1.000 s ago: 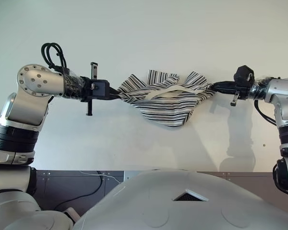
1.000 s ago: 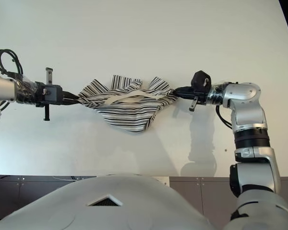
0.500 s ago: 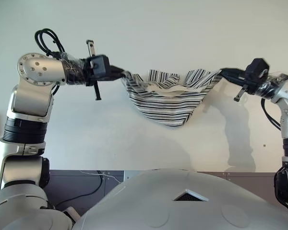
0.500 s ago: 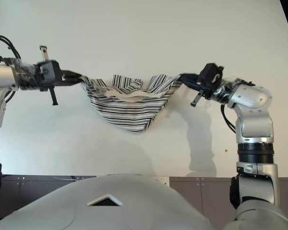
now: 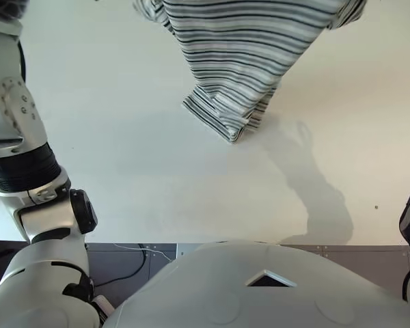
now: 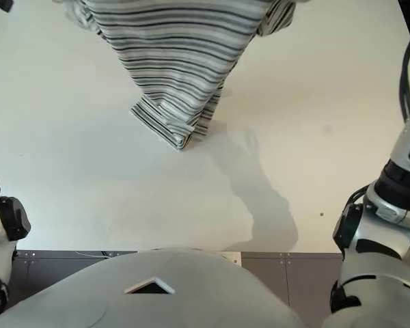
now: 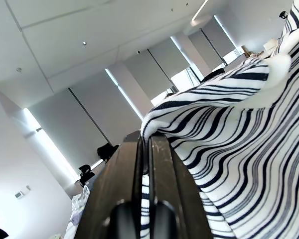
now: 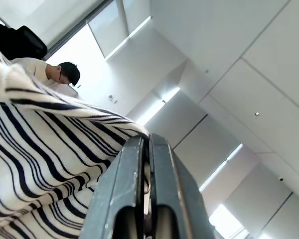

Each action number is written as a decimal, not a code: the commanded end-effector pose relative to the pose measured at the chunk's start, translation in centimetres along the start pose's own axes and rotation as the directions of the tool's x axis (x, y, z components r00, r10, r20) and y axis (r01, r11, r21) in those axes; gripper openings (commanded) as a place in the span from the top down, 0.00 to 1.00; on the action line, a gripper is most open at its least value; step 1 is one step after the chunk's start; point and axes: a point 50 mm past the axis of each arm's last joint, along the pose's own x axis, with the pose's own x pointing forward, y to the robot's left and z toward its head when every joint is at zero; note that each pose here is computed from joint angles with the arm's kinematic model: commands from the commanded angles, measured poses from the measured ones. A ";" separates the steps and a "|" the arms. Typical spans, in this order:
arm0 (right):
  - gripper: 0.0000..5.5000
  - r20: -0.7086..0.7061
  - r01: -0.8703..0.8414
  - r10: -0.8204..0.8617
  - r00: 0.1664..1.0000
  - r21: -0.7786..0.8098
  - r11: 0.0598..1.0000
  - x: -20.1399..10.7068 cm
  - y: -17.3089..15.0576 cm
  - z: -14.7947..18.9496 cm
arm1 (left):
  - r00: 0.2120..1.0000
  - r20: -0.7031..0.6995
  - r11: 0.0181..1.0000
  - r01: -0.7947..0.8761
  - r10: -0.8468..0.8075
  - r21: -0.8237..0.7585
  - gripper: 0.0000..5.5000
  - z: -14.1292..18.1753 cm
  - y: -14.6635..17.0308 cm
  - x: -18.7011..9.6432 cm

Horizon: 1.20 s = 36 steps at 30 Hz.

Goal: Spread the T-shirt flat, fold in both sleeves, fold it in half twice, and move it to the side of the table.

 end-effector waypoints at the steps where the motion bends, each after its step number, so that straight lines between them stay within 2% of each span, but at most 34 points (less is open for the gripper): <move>1: 0.97 0.125 0.048 -0.045 0.991 -0.025 0.999 0.6 -3.0 3.6 | 0.995 0.094 0.996 0.006 -0.014 0.086 0.98 4.6 2.8 -0.2; 7: 0.97 0.253 0.100 -0.086 0.964 -0.044 0.994 -0.2 -6.3 8.6 | 0.985 0.102 0.985 0.127 -0.140 0.119 0.98 9.2 3.2 -2.4; 11: 0.97 0.223 0.008 -0.007 0.975 -0.005 1.000 -0.3 -5.5 9.0 | 0.982 0.074 0.984 0.168 -0.172 0.062 0.98 9.6 2.8 -3.0; 14: 0.97 0.063 -0.153 0.148 0.987 0.073 0.986 -0.5 -1.9 5.3 | 0.953 -0.074 0.956 0.293 -0.294 -0.035 0.98 5.7 0.5 -3.1; 16: 0.97 -0.084 -0.234 0.249 0.965 0.155 0.960 -1.2 0.7 1.3 | 0.904 -0.179 0.921 0.377 -0.389 -0.099 0.98 2.0 -1.7 -2.9; 19: 0.97 -0.207 -0.294 0.358 0.911 0.284 0.913 -1.6 5.0 -4.7 | 0.806 -0.318 0.866 0.467 -0.500 -0.178 0.98 -4.5 -5.4 -2.2; 22: 0.97 -0.316 -0.315 0.453 0.834 0.401 0.860 -1.0 10.1 -10.9 | 0.748 -0.441 0.865 0.467 -0.497 -0.183 0.98 -10.6 -7.7 -0.7; 25: 0.97 -0.427 -0.304 0.509 0.747 0.461 0.834 -1.3 14.0 -15.3 | 0.693 -0.533 0.870 0.446 -0.485 -0.212 0.98 -15.1 -9.3 0.5; 29: 0.97 -0.546 -0.263 0.510 0.665 0.468 0.844 -0.4 17.1 -17.9 | 0.603 -0.667 0.895 0.368 -0.437 -0.253 0.98 -19.4 -11.2 1.1; 33: 0.97 -0.591 -0.286 0.484 0.645 0.402 0.870 2.4 18.4 -17.6 | 0.546 -0.740 0.919 0.210 -0.393 -0.334 0.98 -20.8 -12.1 2.1; 36: 0.97 -0.634 -0.295 0.488 0.600 0.392 0.872 2.9 19.2 -17.6 | 0.515 -0.775 0.907 0.012 -0.366 -0.420 0.98 -21.2 -13.0 2.6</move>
